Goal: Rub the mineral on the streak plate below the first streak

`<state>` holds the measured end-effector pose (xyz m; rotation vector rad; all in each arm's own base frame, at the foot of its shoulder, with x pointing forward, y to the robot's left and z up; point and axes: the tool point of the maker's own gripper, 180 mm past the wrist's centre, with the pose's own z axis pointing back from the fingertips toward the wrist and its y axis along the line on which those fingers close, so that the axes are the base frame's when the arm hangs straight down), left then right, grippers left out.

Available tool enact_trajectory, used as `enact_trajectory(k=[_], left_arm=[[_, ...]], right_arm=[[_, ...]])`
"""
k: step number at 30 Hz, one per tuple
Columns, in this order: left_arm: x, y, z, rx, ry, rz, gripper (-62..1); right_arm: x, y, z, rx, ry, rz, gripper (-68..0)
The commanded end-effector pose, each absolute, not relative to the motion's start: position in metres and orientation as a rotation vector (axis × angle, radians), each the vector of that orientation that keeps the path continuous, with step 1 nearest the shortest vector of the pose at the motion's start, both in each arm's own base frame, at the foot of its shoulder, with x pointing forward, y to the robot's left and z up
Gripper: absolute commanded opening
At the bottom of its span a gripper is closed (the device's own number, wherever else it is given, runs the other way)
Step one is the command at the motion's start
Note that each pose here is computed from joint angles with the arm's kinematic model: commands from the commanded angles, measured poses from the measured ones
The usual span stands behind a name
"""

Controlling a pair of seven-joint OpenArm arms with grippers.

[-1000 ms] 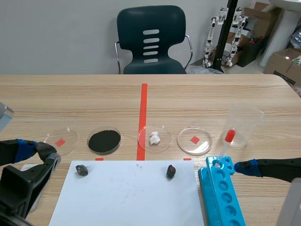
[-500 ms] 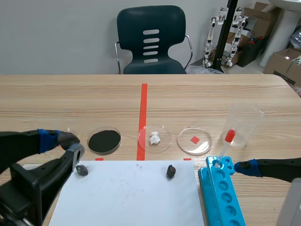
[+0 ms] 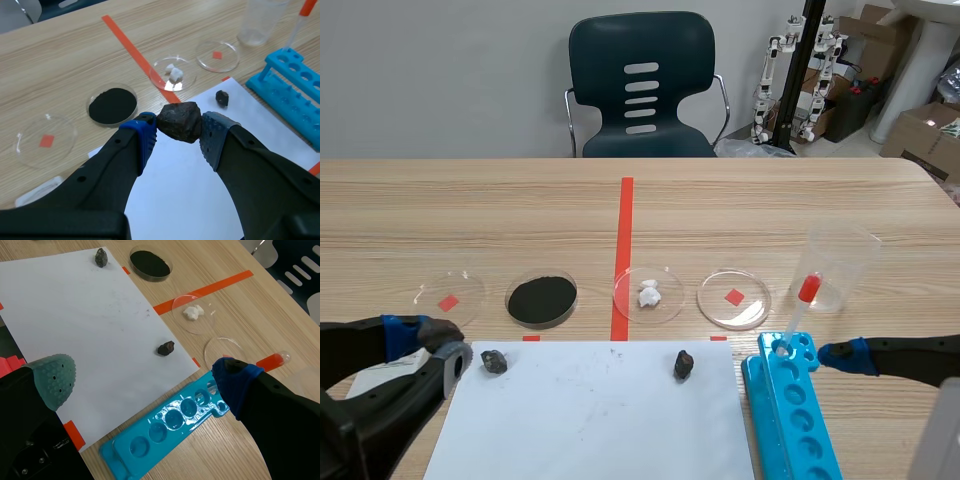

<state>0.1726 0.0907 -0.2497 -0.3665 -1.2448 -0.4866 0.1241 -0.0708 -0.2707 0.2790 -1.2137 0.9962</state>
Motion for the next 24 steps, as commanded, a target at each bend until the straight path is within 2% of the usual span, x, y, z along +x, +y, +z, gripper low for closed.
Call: enact_trajectory(k=[1,8,14,24], left_arm=[[0.178,0.092,-0.247,-0.387,-1.263,-0.470,-43.1],[0.189,0.108,-0.283,-0.367,-1.133,-0.483,-43.1],[0.202,0.124,-0.311,-0.292,-0.997,-0.482,-43.2],[0.210,0.198,-0.369,-0.025,-0.649,-0.197,-43.2]], right_arm=[[0.129,-0.066,-0.259,0.286,-1.259,0.991,-10.6],[0.129,-0.066,-0.259,0.286,-1.259,0.991,-10.6],[0.129,-0.066,-0.259,0.286,-1.259,0.991,-10.6],[0.129,-0.066,-0.259,0.286,-1.259,0.991,-10.6]])
